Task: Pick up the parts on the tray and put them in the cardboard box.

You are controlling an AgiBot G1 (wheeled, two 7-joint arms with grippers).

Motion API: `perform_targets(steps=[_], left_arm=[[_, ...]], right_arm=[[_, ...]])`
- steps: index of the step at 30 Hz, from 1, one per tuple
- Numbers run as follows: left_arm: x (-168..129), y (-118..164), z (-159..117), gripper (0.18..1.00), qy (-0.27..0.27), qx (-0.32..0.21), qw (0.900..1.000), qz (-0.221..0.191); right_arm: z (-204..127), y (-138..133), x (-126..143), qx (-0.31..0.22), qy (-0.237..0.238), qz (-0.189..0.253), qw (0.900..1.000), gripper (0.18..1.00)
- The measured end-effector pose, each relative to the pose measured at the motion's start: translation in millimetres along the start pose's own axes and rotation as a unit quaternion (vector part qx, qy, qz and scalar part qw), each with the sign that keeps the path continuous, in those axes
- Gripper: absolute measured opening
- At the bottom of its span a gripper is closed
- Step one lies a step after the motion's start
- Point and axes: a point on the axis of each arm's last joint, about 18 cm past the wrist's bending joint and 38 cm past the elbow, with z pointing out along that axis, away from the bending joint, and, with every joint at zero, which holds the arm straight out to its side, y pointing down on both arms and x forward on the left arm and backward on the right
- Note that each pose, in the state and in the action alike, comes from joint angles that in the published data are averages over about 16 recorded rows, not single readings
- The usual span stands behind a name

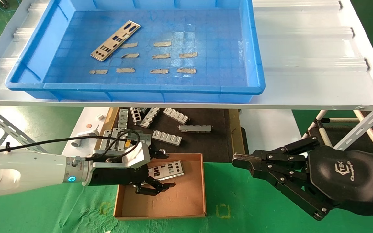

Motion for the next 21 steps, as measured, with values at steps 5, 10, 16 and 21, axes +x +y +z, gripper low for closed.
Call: perform_targets(steps=[5,10,16,21], left_arm=[[0,-4,-7,0.850,0.004,0.014,0.9999,-0.004],[1,-8,-17,0.923,0.010,0.029,0.9994,-0.012],[2,-15,-29,0.975,0.013,0.057,0.9979,-0.029],[3,-21,-38,0.993,0.014,0.079,0.9959,-0.041]], right_arm=[[0,0,0,0.000,0.000,0.000,1.000,0.191],[0,0,0,0.000,0.000,0.000,1.000,0.191],[0,0,0,0.000,0.000,0.000,1.000,0.191],[0,0,0,0.000,0.000,0.000,1.000,0.191]])
